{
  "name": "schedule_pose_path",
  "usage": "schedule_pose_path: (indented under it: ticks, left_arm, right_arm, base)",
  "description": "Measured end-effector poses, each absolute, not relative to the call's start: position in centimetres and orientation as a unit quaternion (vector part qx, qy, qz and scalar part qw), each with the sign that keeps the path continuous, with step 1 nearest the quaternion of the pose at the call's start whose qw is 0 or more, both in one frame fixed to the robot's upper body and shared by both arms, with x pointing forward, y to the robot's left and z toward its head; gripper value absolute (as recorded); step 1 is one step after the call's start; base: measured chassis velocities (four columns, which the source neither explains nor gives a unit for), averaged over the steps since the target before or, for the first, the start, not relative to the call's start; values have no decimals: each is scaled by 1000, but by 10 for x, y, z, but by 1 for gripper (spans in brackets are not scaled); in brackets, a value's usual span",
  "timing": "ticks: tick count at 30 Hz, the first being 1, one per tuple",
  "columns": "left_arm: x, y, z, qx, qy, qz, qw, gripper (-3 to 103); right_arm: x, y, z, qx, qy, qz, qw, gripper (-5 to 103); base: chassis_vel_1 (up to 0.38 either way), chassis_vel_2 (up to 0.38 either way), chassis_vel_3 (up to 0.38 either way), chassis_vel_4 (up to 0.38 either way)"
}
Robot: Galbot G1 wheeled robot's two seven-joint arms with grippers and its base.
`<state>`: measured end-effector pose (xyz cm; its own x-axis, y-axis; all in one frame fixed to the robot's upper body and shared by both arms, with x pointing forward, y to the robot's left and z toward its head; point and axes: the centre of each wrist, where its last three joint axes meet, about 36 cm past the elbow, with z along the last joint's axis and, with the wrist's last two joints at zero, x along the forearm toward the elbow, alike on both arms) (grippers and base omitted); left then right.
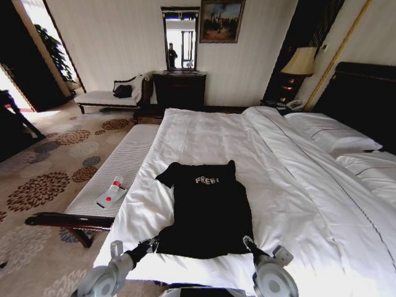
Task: Fold the clothes on the bed.
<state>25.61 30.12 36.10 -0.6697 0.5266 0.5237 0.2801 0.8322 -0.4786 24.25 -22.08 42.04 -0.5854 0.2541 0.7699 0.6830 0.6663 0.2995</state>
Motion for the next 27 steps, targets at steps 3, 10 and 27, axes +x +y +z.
schedule_pose_path:
  ticks: [3,10,27]
  left_arm:
    - [256,300,360,-226,-895,183,338,0]
    - [256,297,360,-230,-895,182,337,0]
    - [254,291,360,-236,-896,178,333,0]
  right_arm:
    - [242,-221,421,-281,-839,-299,358,57]
    - [236,-223,424,-282,-844,-287,354,30]
    - [218,-219,441,-260,-854,-271,360,0]
  base:
    - [0,0,0,0]
    - [0,0,0,0]
    - [0,0,0,0]
